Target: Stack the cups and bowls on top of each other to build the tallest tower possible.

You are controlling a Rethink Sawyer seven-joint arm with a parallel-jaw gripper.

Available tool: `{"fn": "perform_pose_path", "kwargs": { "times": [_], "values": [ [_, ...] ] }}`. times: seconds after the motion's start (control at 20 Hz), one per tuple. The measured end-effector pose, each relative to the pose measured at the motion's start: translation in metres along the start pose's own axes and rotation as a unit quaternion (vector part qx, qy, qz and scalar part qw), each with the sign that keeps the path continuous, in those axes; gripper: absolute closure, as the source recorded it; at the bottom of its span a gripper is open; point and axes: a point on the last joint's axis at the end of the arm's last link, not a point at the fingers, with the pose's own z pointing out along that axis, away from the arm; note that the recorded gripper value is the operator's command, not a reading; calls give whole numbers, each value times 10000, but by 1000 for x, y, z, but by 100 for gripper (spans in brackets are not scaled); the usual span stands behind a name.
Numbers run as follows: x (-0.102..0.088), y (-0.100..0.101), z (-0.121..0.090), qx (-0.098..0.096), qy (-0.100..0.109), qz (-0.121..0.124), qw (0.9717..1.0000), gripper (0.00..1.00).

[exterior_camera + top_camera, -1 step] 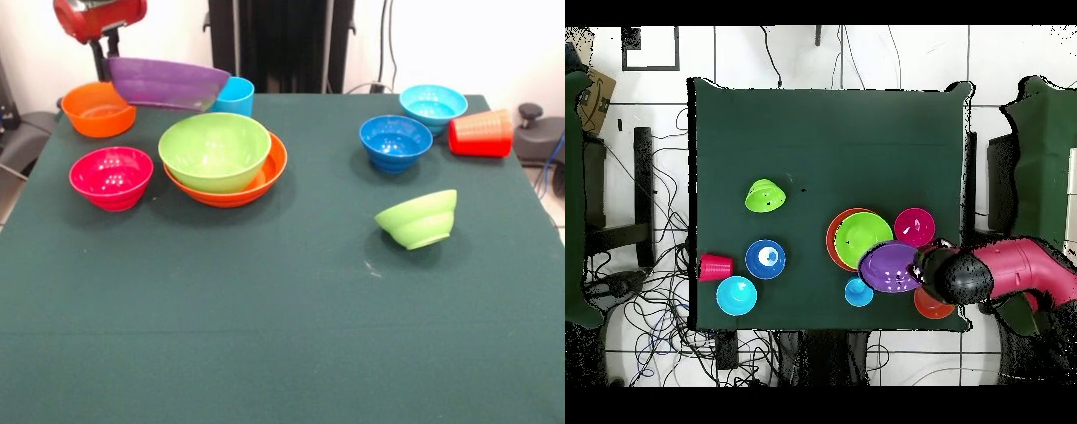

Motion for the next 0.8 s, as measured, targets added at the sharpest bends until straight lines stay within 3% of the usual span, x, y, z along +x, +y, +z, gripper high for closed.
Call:
{"fn": "perform_pose_path", "kwargs": {
  "times": [0.45, 0.8],
  "values": [
    [-26, 11, 9, 60, -95, -297, 9995, 100],
    [-66, 29, 6, 91, -53, -717, 9974, 100]
  ]
}}
